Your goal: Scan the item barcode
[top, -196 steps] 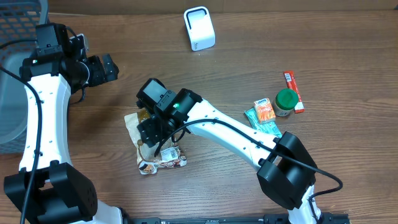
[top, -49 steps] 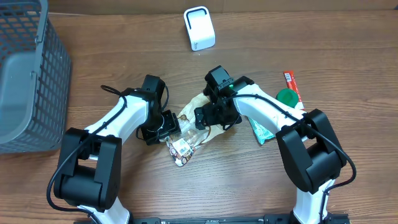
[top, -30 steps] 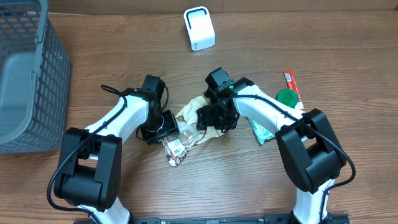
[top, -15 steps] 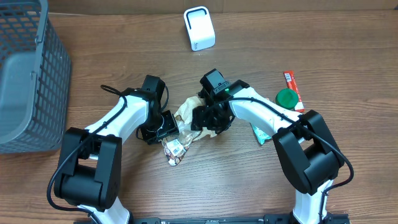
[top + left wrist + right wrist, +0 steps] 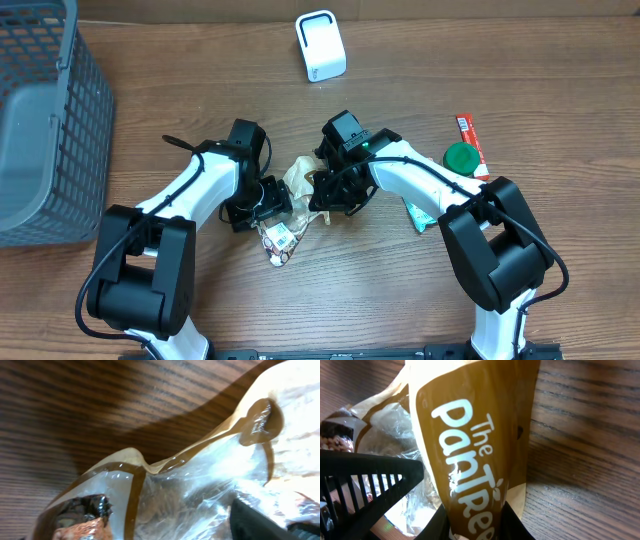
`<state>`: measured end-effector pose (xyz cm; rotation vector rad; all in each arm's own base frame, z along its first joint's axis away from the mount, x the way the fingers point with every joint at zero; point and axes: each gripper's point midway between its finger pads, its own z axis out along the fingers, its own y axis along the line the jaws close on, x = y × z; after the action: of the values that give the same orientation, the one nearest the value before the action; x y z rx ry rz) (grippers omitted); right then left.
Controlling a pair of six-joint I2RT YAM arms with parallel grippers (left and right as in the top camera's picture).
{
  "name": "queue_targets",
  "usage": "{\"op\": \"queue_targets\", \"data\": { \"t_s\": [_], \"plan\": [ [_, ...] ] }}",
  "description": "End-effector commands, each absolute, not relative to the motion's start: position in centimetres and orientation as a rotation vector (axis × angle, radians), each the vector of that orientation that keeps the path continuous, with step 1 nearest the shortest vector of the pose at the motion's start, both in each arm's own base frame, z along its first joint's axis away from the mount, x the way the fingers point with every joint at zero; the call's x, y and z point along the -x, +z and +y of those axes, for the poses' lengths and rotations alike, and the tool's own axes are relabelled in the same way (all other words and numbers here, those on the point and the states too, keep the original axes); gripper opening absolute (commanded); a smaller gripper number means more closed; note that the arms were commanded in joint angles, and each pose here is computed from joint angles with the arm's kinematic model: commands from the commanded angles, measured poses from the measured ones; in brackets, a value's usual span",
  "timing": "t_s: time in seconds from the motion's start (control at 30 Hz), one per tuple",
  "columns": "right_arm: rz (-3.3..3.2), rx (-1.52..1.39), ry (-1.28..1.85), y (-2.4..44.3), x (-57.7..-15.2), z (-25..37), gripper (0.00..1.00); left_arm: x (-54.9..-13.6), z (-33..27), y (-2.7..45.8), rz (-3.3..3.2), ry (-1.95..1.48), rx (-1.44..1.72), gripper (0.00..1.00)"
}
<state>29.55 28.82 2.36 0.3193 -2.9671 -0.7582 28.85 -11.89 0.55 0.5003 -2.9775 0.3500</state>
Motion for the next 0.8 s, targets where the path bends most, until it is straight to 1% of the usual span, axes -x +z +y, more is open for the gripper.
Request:
{"op": "queue_targets", "data": {
  "t_s": [0.0,0.07,0.13,0.23,0.27,0.37,0.47,0.5,0.53,0.7,0.77],
  "plan": [
    [-2.978,-0.415,-0.809,3.5,-29.9,28.9,0.14,-30.1,-10.6,0.3,-3.006,0.31,-0.443,0.84],
    [-3.002,-0.455,-0.829,4.4,-30.5,28.7,0.14,-31.8,-9.9,1.7,-3.044,0.333,-0.447,0.86],
    [-3.044,-0.467,-0.825,5.2,-31.2,28.4,0.13,-33.7,-9.0,3.4,-3.091,0.35,-0.465,0.87],
    [-3.125,-0.507,-0.785,6.6,-32.1,27.8,0.05,-36.5,-6.6,6.1,-3.165,0.334,-0.534,0.87],
    [-3.156,-0.512,-0.767,7.2,-32.4,27.5,0.04,-37.4,-5.7,7.0,-3.183,0.331,-0.569,0.87],
    [-3.249,-0.534,-0.726,9.0,-33.3,26.9,0.04,-39.4,-3.7,9.7,-3.232,0.348,-0.628,0.87],
    [-3.311,-0.557,-0.774,11.0,-34.1,27.2,0.04,-41.1,-1.8,12.4,-3.305,0.344,-0.637,0.87],
    [-3.326,-0.568,-0.805,11.6,-34.3,27.4,0.04,-41.7,-0.9,13.1,-3.334,0.312,-0.648,0.95],
    [-3.336,-0.58,-0.839,12.3,-34.5,27.7,0.04,-42.1,0.1,13.6,-3.359,0.262,-0.666,1.0],
    [-3.362,-0.666,-1.058,15.4,-35.5,29.5,0.04,-43.2,5.7,14.6,-3.432,-0.105,-0.822,1.0],
    [-3.394,-0.772,-1.134,16.8,-36.4,30.2,0.04,-43.2,7.2,14.9,-3.434,-0.214,-0.866,1.0]
  ]
}}
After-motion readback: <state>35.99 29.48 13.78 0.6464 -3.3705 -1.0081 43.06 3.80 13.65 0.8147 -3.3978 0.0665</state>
